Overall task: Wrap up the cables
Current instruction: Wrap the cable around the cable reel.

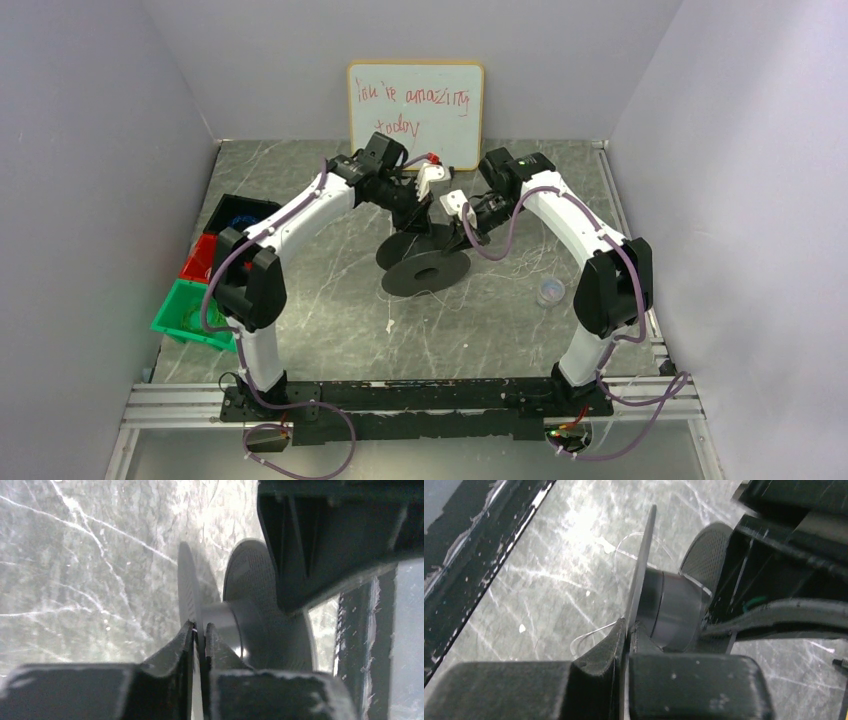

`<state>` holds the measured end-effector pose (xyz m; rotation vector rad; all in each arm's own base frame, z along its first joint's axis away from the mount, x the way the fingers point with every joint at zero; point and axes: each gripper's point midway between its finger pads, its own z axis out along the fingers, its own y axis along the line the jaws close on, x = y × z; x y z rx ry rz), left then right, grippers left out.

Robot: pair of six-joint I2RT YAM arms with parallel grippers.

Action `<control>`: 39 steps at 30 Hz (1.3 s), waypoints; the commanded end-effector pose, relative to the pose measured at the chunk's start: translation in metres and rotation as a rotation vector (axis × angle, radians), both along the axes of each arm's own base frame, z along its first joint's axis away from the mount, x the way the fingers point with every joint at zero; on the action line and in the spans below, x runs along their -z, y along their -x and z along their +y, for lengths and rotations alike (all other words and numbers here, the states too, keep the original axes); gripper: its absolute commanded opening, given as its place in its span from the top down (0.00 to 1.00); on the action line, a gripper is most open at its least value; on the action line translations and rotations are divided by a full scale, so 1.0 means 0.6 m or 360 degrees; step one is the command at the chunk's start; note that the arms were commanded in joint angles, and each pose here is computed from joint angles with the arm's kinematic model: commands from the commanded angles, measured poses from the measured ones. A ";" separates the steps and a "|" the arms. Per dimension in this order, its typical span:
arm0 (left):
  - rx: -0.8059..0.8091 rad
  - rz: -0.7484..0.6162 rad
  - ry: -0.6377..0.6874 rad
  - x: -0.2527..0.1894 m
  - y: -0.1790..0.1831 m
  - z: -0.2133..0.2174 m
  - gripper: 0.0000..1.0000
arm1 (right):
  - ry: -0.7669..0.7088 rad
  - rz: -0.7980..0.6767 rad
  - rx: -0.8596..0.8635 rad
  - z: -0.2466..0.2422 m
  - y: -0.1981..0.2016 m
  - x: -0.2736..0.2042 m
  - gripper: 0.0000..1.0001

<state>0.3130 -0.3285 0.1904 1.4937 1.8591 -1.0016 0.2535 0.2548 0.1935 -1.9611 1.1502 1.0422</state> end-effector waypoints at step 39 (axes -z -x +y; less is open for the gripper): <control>-0.2262 -0.0419 -0.0079 -0.200 -0.160 0.256 0.97 | -0.0202 -0.0206 0.0907 0.017 -0.108 -0.023 0.32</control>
